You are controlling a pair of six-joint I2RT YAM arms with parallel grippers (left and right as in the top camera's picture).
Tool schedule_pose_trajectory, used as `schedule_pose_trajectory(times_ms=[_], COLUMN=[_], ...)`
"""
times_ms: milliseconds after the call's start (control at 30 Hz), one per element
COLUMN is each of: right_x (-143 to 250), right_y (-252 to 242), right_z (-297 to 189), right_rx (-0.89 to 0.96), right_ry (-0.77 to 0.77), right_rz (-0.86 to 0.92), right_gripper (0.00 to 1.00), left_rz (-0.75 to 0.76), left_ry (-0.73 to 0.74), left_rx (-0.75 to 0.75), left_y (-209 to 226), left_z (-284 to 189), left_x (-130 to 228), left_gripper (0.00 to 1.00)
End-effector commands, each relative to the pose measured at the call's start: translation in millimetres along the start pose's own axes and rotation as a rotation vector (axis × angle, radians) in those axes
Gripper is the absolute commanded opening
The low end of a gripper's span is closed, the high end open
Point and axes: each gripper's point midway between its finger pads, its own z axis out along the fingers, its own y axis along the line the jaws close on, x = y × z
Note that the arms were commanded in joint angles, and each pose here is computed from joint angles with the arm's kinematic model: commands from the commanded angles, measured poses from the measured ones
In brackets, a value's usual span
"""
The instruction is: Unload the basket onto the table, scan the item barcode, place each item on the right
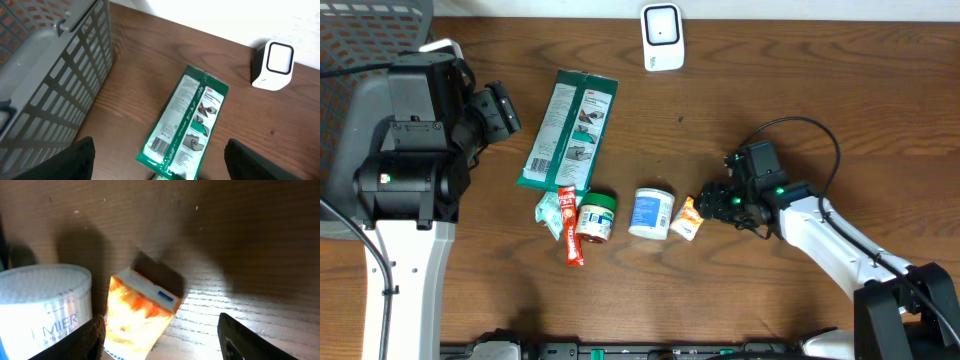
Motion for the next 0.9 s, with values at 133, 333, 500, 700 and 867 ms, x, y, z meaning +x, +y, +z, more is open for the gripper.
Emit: schedule_pose_trajectory(times_ms=[133,333,500,700,867], right_x=[28,19,8,-8,-25], right_y=[1,-3,-15,-42,-37], right_z=[16,16,12,-9,-29], right_rx=[0.099,0.125,0.148,0.203,0.137], right_ry=[0.007,-0.041,-0.067,-0.052,-0.046], right_rz=[-0.041,-0.009,0.004,-0.034,-0.102], right_gripper=[0.67,0.52,0.49,0.52,0.58], left_rz=[0.008,0.008,0.008,0.008,0.008], left_ry=[-0.022,-0.022,-0.022,-0.022,-0.022], left_rx=[-0.006,-0.005,-0.005,-0.005,-0.006], left_y=[2,2,2,2,2], left_z=[-6,-6,-6,-6,-6], left_x=[-6,-6,-6,-6,-6], left_gripper=[0.80,0.80,0.80,0.80,0.80])
